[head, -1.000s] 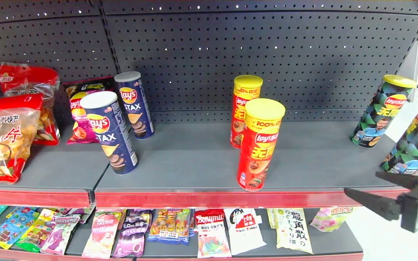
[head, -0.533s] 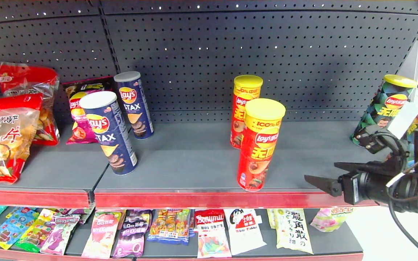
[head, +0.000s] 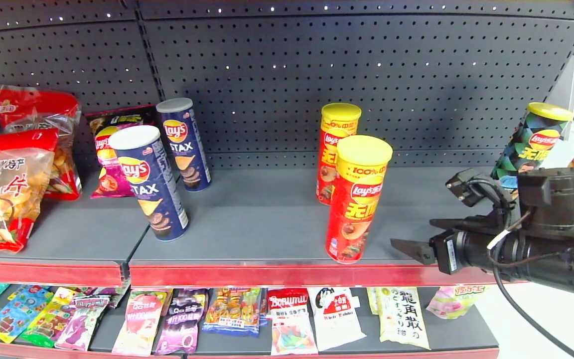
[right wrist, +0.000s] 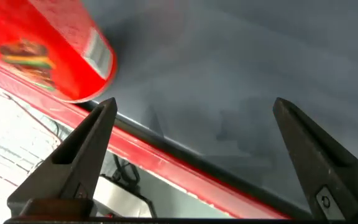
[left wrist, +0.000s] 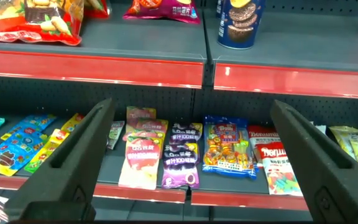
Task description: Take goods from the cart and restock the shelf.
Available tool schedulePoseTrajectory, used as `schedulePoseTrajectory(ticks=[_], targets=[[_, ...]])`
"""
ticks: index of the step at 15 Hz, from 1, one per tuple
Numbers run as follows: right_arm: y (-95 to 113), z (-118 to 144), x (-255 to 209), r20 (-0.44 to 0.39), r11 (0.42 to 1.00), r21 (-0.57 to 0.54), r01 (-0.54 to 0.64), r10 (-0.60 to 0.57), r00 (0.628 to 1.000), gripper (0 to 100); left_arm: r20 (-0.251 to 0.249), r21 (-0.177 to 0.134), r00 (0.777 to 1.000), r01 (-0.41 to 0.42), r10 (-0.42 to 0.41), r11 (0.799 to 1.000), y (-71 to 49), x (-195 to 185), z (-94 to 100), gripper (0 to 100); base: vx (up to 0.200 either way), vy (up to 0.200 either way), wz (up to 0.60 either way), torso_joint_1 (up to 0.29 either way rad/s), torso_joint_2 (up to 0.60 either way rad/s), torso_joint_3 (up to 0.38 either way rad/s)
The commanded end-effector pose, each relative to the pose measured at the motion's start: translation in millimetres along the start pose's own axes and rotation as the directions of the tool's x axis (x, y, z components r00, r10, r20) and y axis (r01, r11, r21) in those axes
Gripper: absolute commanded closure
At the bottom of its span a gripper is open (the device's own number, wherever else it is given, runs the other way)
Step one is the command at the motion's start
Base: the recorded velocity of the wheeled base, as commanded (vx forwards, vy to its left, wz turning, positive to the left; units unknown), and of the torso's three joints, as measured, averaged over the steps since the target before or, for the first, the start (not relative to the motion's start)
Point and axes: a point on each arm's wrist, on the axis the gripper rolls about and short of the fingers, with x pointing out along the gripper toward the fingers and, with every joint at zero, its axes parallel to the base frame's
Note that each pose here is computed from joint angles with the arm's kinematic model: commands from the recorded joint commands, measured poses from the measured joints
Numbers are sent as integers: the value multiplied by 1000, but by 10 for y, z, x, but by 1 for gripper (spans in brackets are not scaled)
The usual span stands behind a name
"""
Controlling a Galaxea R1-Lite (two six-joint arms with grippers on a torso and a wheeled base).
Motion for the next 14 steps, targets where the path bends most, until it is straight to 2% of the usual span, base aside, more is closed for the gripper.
schedulePoseTrajectory(ticks=[1, 14], targets=[[41, -6, 68, -16, 1000, -8, -12, 12, 1000, 0, 0, 0, 1000, -1, 1, 1000, 0, 0, -1, 0, 0, 0, 0, 0, 0, 0], [70, 73, 366, -38, 1000, 0, -24, 24, 999, 0, 0, 0, 1000, -1, 1, 1000, 0, 0, -1, 0, 0, 0, 0, 0, 0, 0]])
